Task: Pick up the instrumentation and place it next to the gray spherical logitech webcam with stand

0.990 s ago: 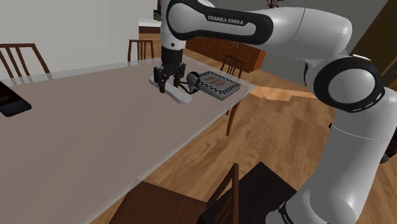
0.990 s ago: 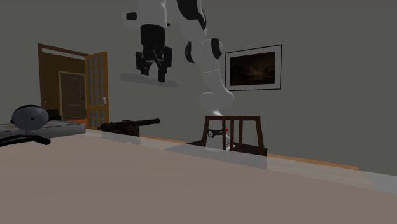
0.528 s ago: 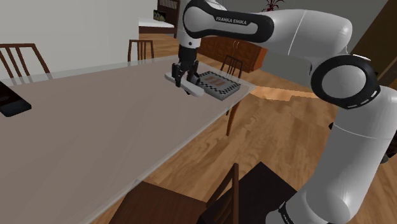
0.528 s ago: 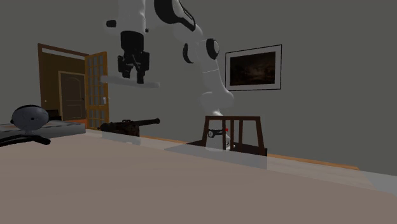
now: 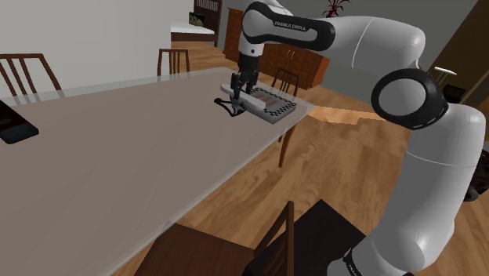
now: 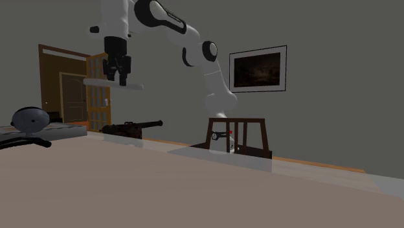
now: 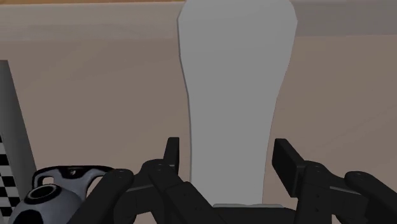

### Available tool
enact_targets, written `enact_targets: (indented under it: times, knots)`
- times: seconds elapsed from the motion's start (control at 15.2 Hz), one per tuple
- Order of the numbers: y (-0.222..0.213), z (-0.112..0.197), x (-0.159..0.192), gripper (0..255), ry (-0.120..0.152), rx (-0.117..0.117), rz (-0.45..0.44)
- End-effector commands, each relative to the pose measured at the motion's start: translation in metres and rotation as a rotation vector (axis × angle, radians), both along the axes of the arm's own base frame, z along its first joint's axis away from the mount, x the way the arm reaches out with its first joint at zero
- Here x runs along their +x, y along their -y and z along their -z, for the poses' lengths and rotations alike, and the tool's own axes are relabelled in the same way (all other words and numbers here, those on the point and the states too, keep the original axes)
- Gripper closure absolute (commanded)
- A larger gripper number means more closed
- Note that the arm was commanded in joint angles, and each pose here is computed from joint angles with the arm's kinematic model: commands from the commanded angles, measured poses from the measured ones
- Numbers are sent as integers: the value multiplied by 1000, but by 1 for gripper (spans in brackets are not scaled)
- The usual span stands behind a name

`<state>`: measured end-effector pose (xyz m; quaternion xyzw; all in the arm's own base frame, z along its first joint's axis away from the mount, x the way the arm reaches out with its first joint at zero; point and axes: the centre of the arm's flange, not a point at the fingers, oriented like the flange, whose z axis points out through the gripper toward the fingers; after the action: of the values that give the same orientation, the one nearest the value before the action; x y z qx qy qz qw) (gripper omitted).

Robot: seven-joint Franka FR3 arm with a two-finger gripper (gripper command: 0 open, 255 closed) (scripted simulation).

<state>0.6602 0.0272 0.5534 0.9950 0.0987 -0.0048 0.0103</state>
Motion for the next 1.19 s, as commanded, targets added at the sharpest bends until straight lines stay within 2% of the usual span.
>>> enact_targets:
  times: [0.0, 0.79, 1.12]
  knots:
    - [26, 2, 7, 255, 1, 0, -1]
    - [178, 1, 46, 255, 1, 0, -1]
    - [178, 27, 46, 255, 1, 0, -1]
